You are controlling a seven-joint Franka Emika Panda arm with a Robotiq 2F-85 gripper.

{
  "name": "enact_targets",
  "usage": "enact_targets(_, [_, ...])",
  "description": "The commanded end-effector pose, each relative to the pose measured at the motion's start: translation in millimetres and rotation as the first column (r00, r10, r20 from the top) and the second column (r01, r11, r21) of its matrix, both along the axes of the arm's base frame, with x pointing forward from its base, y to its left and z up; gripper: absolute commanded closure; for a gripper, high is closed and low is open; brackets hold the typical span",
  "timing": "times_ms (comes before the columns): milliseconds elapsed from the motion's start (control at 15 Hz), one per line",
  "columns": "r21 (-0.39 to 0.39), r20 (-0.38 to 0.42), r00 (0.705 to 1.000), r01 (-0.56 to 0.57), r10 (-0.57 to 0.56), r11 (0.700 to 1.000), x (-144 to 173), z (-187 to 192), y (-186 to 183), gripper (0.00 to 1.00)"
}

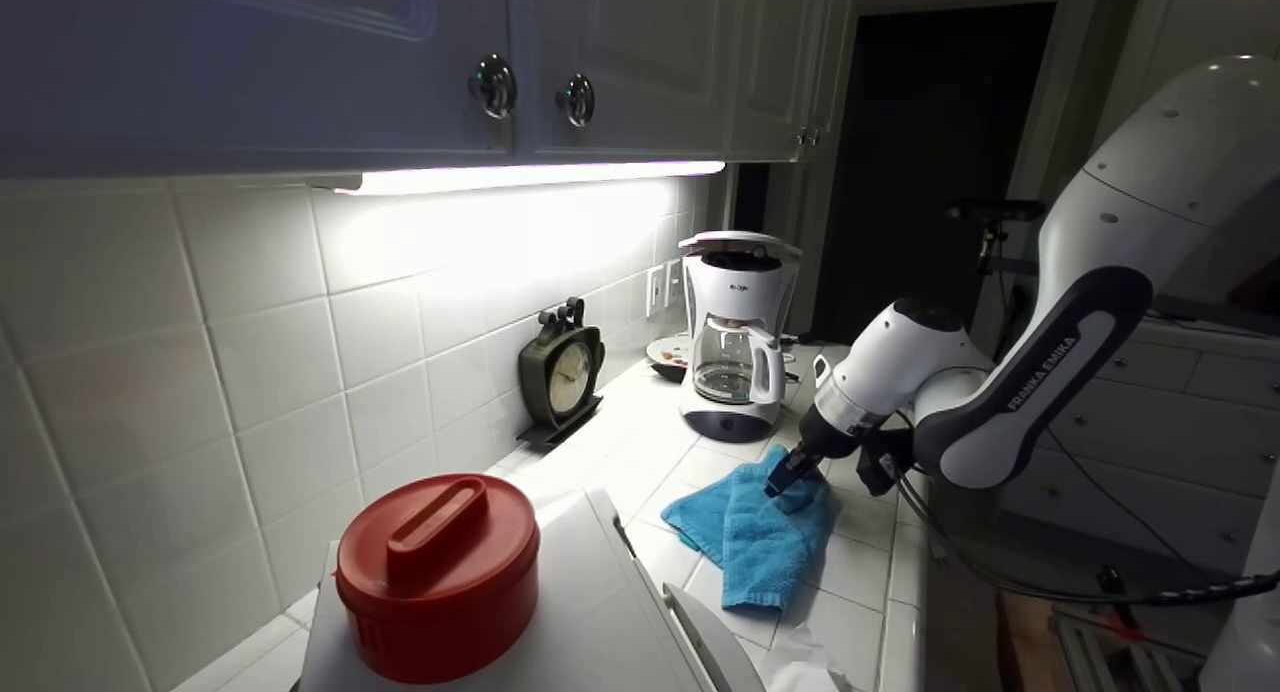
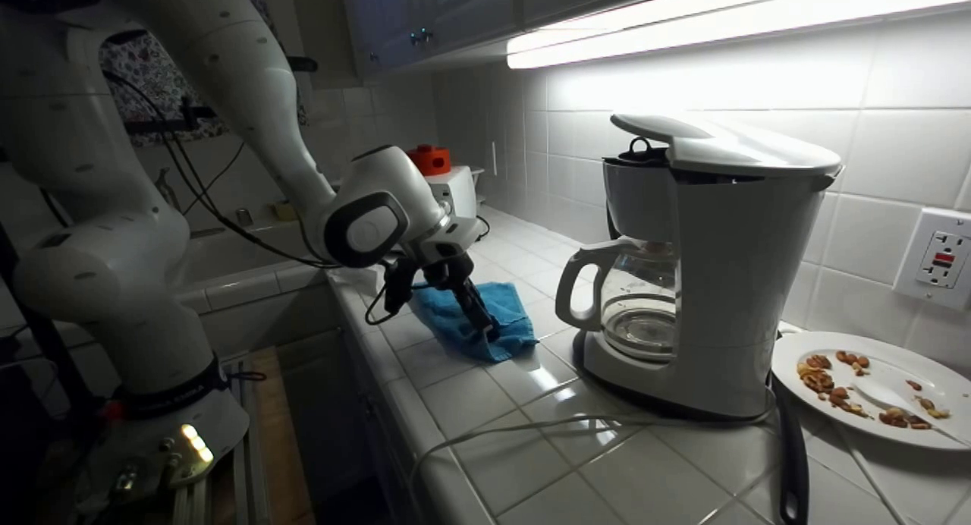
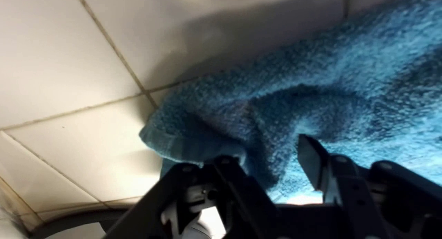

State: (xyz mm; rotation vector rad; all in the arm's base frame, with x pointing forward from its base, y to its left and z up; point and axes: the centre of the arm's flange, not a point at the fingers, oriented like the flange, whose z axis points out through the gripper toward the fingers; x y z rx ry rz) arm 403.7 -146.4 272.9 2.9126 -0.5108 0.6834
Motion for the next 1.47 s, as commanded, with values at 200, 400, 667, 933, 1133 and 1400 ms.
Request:
enact_targets(200, [-0.002,0.032,0.999,-0.03,0.03,1.0,-0.6,37.8,13.0,0.85])
enact_targets(400, [-0.003,0.026,0.999,-0.041,0.041,0.999,-2.3,46.2,20.0,0.69])
enact_targets(667, [0.0,-0.008,0.999,-0.052,0.052,0.999,-4.4,45.8,30.2,0.42])
enact_targets(933, [0.015,-0.022,0.999,-0.049,0.05,0.999,-1.5,45.4,39.8,0.75])
enact_targets(1133, [0.01,-0.016,0.999,-0.044,0.044,0.999,-2.2,54.5,44.2,0.96])
enact_targets(1400, [0.005,0.014,0.999,-0.048,0.048,0.999,-7.6,78.2,51.2,0.96])
